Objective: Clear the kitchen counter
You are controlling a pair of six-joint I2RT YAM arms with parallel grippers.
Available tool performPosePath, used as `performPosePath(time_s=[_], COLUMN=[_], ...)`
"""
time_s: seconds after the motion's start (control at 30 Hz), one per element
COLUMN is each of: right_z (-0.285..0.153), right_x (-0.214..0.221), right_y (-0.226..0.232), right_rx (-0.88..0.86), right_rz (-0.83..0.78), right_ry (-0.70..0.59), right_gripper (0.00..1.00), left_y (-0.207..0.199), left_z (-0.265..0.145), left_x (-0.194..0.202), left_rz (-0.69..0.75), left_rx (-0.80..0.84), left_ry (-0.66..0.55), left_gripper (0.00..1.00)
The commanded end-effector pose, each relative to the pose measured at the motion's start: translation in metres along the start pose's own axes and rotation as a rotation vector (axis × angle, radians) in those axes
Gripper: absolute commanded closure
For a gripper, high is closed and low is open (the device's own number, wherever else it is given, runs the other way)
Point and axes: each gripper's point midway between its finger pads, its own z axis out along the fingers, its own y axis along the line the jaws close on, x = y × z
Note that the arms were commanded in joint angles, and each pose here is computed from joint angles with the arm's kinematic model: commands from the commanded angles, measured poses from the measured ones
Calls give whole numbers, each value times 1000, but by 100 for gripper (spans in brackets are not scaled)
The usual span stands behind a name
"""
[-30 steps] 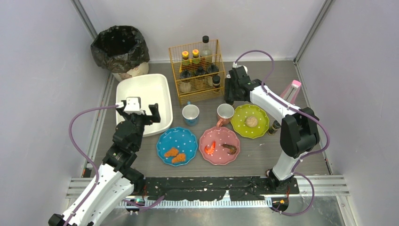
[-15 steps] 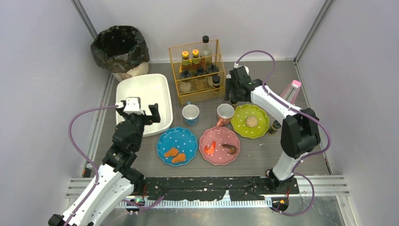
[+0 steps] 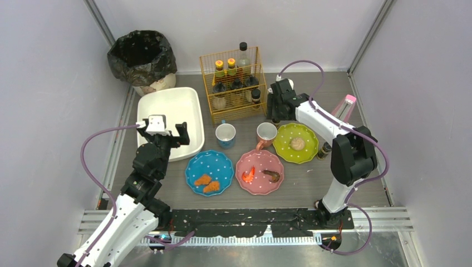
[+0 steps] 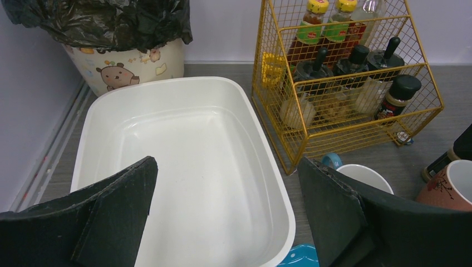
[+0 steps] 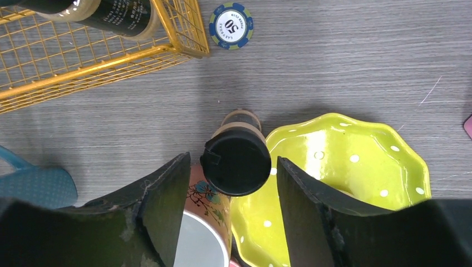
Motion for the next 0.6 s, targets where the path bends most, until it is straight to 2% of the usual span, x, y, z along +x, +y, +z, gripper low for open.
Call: performPosePath(time_s=[0.0,0.17,0.33,0.57], right_z=[3,6,1,-43], right_x=[-11,-10,-17,-63], right_y=[1,2,4,10], right_rx=[2,-3,-13,-44], right_rz=[11,3,-3,-17], right_ry=[-28,-24,-39,-157], right_gripper=[38,46,62,71], left_y=[-1,-1,-1,-1], left_z=[-1,-1,-1,0], left_x=[-28,-27,-27,-27], left_rz=[-34,-33,-32,-32], left_rx=[5,4,3,3], left_ry=[-68,-65,-66,-65], left_gripper=[1,1,1,1])
